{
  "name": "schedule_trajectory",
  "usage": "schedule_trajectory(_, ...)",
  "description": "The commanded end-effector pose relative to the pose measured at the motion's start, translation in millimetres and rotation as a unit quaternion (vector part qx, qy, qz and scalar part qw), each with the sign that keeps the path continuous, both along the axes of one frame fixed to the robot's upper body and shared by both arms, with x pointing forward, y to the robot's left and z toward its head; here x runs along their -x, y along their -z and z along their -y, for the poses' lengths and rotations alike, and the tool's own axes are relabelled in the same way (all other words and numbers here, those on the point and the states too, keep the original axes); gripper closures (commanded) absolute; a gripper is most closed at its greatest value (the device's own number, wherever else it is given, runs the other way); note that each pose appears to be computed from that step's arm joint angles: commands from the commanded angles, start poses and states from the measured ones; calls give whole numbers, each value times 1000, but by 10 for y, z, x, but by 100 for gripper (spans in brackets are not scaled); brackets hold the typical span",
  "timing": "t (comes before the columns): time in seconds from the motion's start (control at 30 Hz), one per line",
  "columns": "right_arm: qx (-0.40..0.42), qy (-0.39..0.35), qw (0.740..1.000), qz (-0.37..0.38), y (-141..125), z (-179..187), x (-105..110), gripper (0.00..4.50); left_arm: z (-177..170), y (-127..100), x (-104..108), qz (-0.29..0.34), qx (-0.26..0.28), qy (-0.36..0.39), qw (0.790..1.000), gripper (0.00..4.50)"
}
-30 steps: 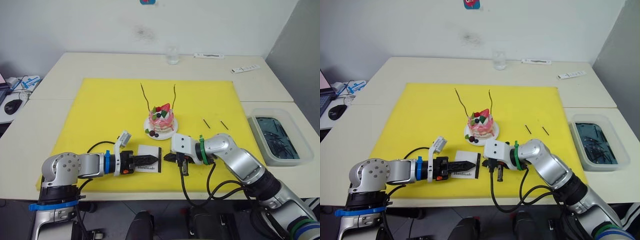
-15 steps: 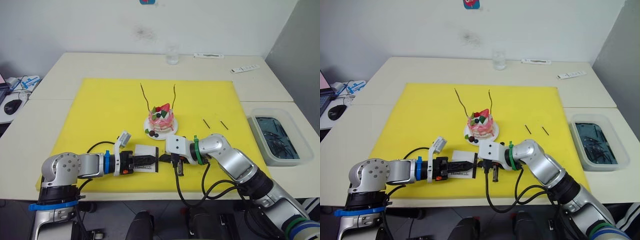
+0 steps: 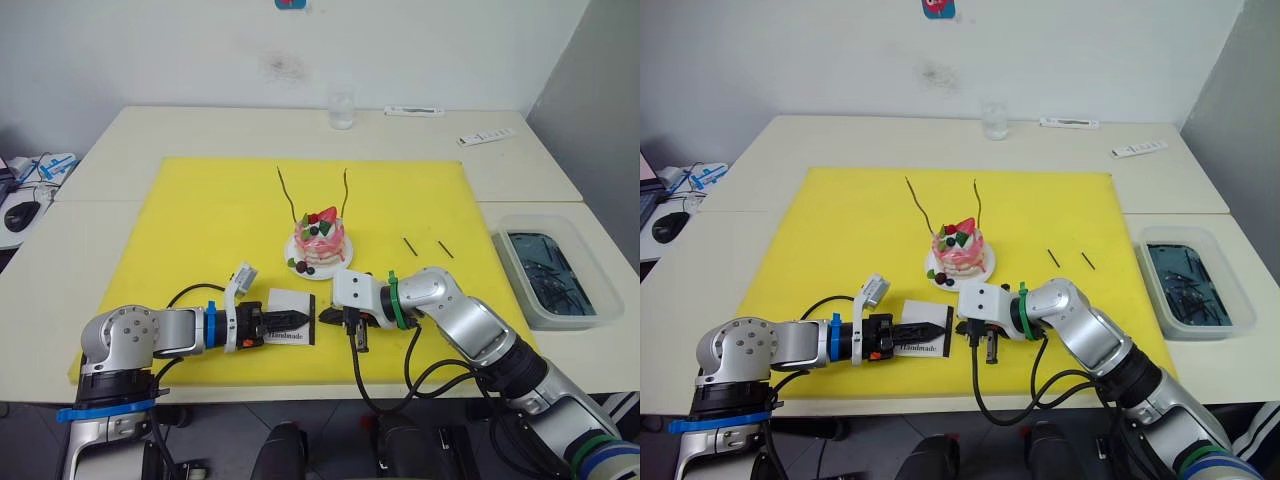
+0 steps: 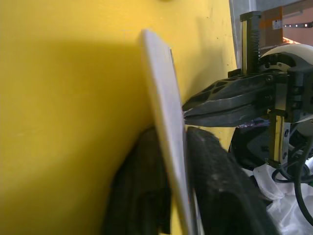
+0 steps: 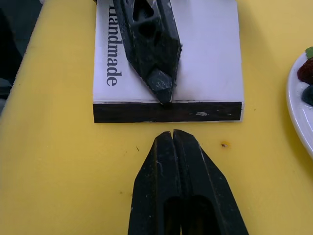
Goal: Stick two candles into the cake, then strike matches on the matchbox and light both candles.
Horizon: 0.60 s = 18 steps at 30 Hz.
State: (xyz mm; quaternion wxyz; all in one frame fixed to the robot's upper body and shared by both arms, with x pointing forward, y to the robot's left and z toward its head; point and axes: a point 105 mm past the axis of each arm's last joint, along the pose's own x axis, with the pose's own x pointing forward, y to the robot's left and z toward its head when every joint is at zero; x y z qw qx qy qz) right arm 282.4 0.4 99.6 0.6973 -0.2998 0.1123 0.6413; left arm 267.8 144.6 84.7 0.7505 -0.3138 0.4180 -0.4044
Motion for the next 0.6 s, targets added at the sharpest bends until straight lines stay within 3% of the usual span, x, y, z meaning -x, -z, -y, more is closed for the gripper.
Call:
schedule_trajectory(0.03, -5, -9, 1000, 16, -85, -17, 9, 450, -79, 166, 41, -33, -28, -14, 999, 449)
schedule_trajectory(0.2, -12, -9, 1000, 20, -132, -25, 9, 450, -74, 168, 46, -31, -28, -13, 999, 449)
schedule_trajectory(0.3, -40, 6, 999, 32, -305, -27, -29, 450, -77, 108, 51, -21, -21, -9, 1000, 449)
schedule_trajectory(0.47, -122, 47, 990, 49, -741, 53, -71, 450, -62, -81, 68, 10, 4, 6, 1000, 449)
schedule_trajectory(0.6, -167, 117, 975, 85, -991, 367, -116, 450, -12, -394, 123, 65, 43, 36, 996, 449)
